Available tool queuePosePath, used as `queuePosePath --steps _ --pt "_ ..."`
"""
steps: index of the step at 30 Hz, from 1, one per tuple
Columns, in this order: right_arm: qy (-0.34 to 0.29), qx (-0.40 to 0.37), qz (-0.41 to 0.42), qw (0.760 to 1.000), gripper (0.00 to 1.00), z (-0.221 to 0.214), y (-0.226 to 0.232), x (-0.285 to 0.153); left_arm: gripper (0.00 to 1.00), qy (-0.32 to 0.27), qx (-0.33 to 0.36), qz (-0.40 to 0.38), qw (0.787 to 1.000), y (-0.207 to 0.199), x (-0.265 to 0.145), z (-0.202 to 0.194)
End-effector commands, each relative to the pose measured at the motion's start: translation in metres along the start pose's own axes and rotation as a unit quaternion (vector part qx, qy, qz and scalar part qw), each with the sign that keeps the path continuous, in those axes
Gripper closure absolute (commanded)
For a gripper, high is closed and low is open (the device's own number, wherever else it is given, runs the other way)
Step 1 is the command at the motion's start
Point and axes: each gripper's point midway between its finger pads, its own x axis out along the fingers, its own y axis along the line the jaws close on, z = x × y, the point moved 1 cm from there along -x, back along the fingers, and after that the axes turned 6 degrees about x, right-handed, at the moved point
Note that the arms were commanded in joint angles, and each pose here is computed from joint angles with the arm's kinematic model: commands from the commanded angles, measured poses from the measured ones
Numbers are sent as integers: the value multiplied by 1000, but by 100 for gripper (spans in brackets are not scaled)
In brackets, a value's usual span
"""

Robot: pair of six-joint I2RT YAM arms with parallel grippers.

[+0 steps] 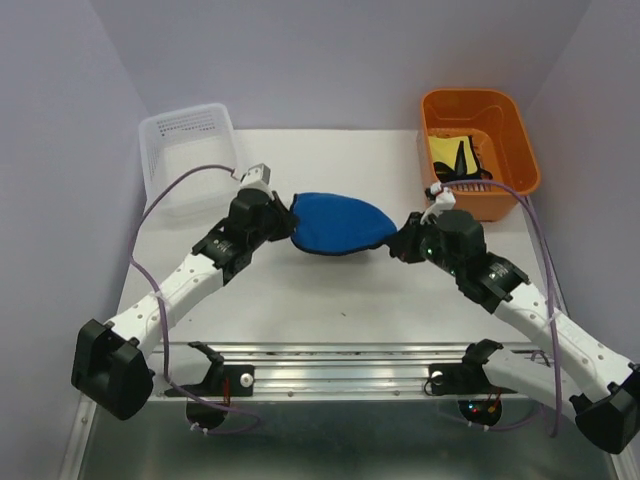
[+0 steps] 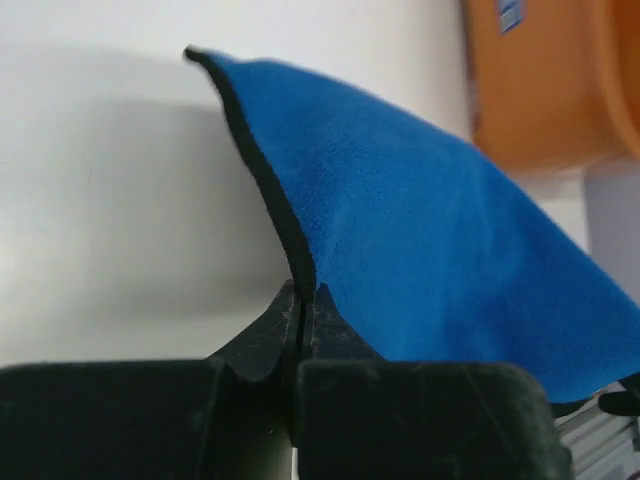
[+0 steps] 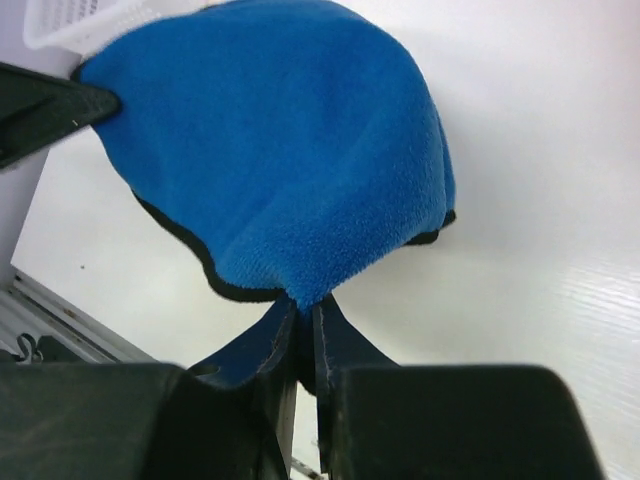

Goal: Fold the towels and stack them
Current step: Flatten out the crumpled towel

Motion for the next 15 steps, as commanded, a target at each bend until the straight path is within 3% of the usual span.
queuePosePath --steps 1,2,4,5,6,7,8,12,15 --pt "132 72 -9 989 85 -115 -43 3 93 81 -57 44 994 46 0 -89" --pt "168 79 -32 982 83 -152 -66 -2 90 116 -61 37 991 58 -6 -123" --pt "197 91 -43 975 75 -174 -77 -10 71 136 -65 41 988 67 -13 -142" --pt "207 97 -53 972 66 -182 -82 -16 49 142 -66 43 987 72 -20 -150" --pt "205 96 -57 972 42 -181 -84 -18 25 142 -66 44 987 73 -23 -152" --pt "199 93 -58 974 29 -178 -84 -19 12 140 -68 47 987 76 -26 -153" --pt "190 91 -62 976 24 -173 -84 -20 1 138 -70 50 987 78 -29 -154" --pt "140 77 -90 983 9 -147 -89 -24 1 141 -75 60 985 84 -43 -160" --pt "131 78 -106 983 8 -140 -91 -26 1 150 -81 57 984 87 -50 -171"
